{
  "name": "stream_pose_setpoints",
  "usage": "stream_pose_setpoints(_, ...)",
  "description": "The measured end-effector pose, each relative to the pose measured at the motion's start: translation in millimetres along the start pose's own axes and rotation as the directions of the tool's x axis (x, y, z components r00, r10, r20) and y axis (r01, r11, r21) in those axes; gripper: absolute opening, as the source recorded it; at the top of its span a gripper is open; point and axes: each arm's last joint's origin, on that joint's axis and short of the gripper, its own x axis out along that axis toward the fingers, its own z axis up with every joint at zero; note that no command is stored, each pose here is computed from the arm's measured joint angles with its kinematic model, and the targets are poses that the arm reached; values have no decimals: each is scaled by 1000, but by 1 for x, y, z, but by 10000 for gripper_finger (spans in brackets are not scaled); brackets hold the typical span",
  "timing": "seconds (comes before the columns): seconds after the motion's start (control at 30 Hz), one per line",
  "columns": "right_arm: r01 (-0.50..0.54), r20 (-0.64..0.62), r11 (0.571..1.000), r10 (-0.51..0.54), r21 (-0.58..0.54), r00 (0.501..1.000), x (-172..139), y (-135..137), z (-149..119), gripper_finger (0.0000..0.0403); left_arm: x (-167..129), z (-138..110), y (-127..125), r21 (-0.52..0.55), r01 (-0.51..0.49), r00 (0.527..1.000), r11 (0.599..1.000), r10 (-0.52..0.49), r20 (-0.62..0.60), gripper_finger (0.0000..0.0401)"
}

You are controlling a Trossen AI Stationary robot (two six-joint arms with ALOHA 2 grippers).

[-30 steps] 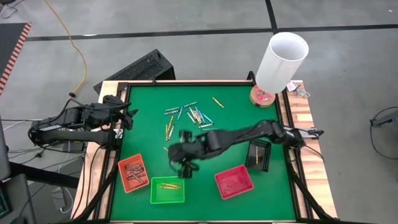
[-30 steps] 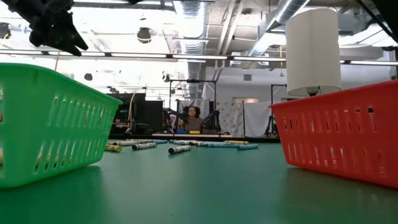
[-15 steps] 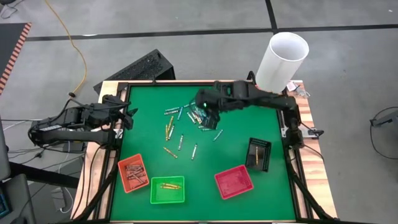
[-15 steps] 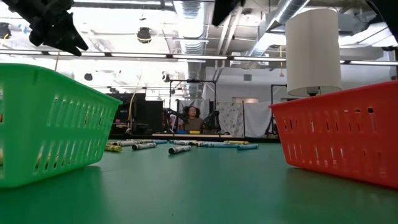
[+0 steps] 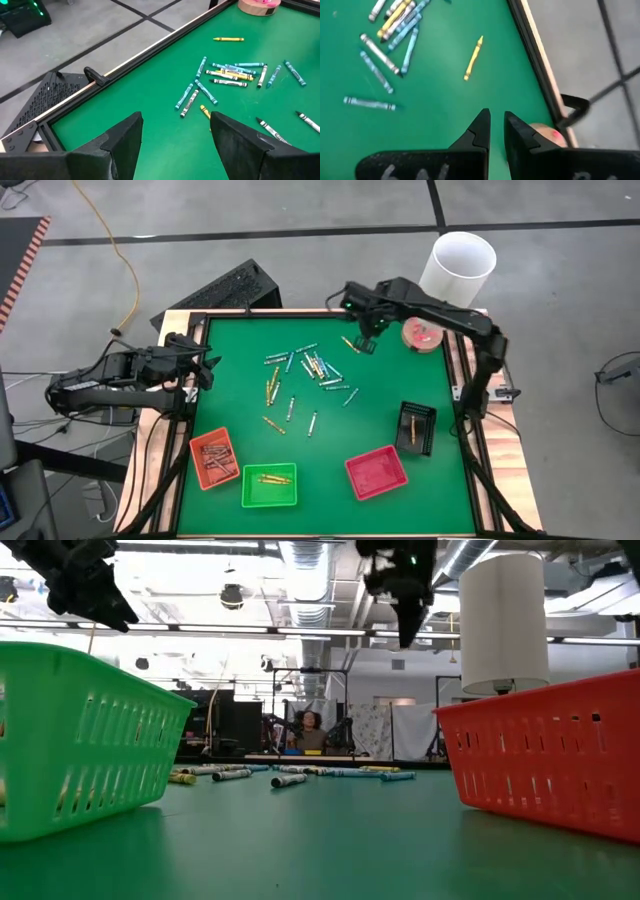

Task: Sort crayons
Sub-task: Put the yellow crayon into the green bin

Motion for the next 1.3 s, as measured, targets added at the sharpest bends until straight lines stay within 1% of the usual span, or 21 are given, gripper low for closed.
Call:
stream_pose_setpoints(0.1, -34, 77, 997, 29, 70, 997, 15, -13, -17, 49, 0, 0, 0, 0, 1, 1000, 1000, -1, 0, 223)
stream_pose_setpoints(0.2, -30, 140, 991, 11, 132, 990, 34, -21, -34, 49, 0, 0, 0, 0, 2, 1000, 1000, -2, -1, 223)
stream_pose_setpoints(0.33, -21, 196, 983, -16, 185, 980, 66, -23, -49, 49, 0, 0, 0, -1, 2, 1000, 1000, -2, 0, 223)
stream_pose_setpoints(0.4, -23, 232, 975, -29, 219, 972, 82, -23, -51, 49, 0, 0, 0, -2, 2, 1000, 1000, -2, 0, 223)
stream_pose_setpoints(0.57, -28, 275, 967, -44, 254, 961, 120, -20, -51, 51, 0, 0, 0, -14, 2, 1000, 1000, -2, 1, 223)
stream_pose_setpoints(0.7, -30, 257, 963, -42, 267, 965, 141, -18, -46, 65, 0, 0, 0, -27, 2, 1000, 1000, -2, 0, 223)
stream_pose_setpoints(0.87, -36, 198, 967, -15, 252, 980, 166, -12, -45, 97, 0, 0, 0, -28, 1, 1000, 1000, -1, 0, 223)
stream_pose_setpoints(0.97, -69, 179, 968, 26, 241, 984, 174, -9, -45, 115, 0, 0, 0, -30, 1, 1000, 1000, -1, 1, 223)
stream_pose_setpoints(1.03, -95, 174, 967, 54, 236, 983, 174, -6, -46, 124, 0, 0, 0, -42, 1, 1000, 999, -1, 1, 223)
stream_pose_setpoints(1.17, -113, 150, 972, 83, 207, 985, 164, 5, -49, 134, 0, 0, 0, -57, 1, 1000, 998, -1, 1, 223)
stream_pose_setpoints(1.3, -149, 187, 972, 115, 180, 976, 146, 21, -48, 133, 0, 0, 0, -45, -11, 1000, 999, 11, 7, 223)
